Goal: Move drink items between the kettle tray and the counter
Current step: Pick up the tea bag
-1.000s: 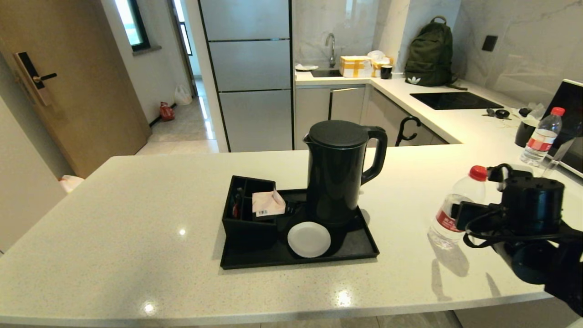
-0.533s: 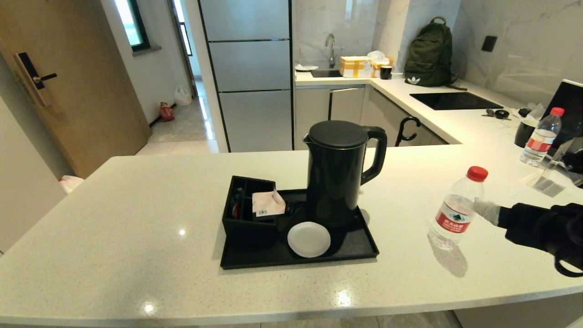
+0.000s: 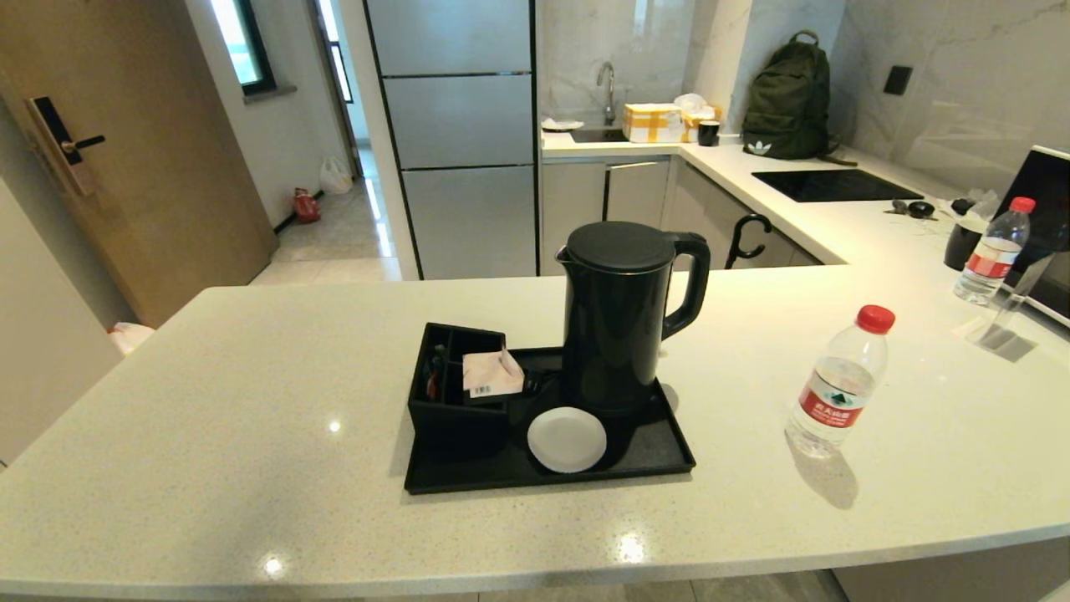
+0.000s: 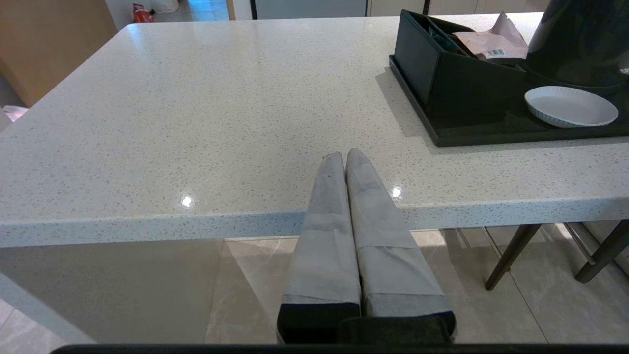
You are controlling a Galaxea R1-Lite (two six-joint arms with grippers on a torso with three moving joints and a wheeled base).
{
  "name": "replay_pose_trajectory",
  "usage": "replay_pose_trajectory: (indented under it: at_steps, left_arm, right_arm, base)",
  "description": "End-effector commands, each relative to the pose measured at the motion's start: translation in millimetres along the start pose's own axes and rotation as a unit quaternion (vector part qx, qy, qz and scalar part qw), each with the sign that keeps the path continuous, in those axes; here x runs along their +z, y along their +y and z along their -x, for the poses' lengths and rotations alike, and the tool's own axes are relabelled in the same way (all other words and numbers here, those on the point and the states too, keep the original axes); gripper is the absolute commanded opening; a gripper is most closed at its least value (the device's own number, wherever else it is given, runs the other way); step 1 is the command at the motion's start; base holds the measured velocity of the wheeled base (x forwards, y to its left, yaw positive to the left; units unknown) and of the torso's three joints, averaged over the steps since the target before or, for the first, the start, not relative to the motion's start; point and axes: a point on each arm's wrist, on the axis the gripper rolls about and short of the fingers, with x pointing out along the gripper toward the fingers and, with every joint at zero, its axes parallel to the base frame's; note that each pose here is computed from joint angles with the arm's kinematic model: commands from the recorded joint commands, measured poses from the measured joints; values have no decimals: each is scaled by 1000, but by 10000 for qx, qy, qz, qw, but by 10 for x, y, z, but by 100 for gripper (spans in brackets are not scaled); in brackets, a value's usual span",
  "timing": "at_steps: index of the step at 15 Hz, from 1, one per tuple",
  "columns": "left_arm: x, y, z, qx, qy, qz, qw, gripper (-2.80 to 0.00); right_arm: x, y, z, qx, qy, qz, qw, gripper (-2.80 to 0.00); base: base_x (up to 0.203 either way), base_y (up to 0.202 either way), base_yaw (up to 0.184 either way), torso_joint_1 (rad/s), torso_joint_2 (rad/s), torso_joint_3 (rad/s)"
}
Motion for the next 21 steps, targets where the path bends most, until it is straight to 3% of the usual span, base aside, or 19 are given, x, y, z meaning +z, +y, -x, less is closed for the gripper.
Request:
replay_pose_trajectory:
  at_steps: [1, 4, 5, 7, 9, 11, 13, 17, 18, 19, 21]
  left_arm:
    - [1, 0, -1, 1, 3, -2, 10000, -280]
    - [-1, 0, -1, 1, 5, -2, 10000, -280]
    - [1, 0, -1, 1, 3, -2, 10000, -280]
    - [1, 0, -1, 1, 3, -2, 10000, -280]
    - [1, 0, -1, 1, 3, -2, 10000, -280]
    - [1, 0, -1, 1, 3, -2, 10000, -280]
    - [1, 0, -1, 1, 3, -2, 10000, -280]
    - [-4, 0, -2, 1, 11, -2, 10000, -280]
    - [1, 0, -1, 1, 3, -2, 10000, -280]
    - [1, 0, -1, 1, 3, -2, 10000, -280]
    - [1, 0, -1, 1, 3, -2, 10000, -280]
  right_arm:
    - [-257, -370, 713, -797, -699, -232, 9941, -280]
    - [-656, -478, 1093, -1731, -1186, -161, 9776, -280]
    - [-750, -496, 1150, -1764, -1296, -125, 9757, -280]
    - [-952, -567, 1224, -998, -1593, 407, 9813, -280]
    - [-1163, -590, 1118, -173, -1898, 877, 9777, -280]
    - [-1227, -550, 742, 166, -2125, 896, 9729, -280]
    - [-1279, -516, 472, 529, -2607, 951, 9593, -280]
    - [-1528, -513, 115, 1043, -2860, 1509, 9405, -280]
    - [-1559, -520, 98, 992, -2649, 1642, 9450, -280]
    - [-1648, -541, 52, 920, -2133, 1810, 9556, -280]
    - [-1680, -549, 40, 879, -1944, 1941, 9575, -280]
  base:
    - [0, 0, 0, 0, 0, 0]
    - [0, 0, 0, 0, 0, 0]
    - [0, 0, 0, 0, 0, 0]
    - [0, 0, 0, 0, 0, 0]
    - [0, 0, 0, 0, 0, 0]
    - [0, 0, 0, 0, 0, 0]
    - [0, 0, 0, 0, 0, 0]
    - [0, 0, 0, 0, 0, 0]
    - [0, 0, 0, 0, 0, 0]
    - [0, 0, 0, 0, 0, 0]
    - [0, 0, 0, 0, 0, 0]
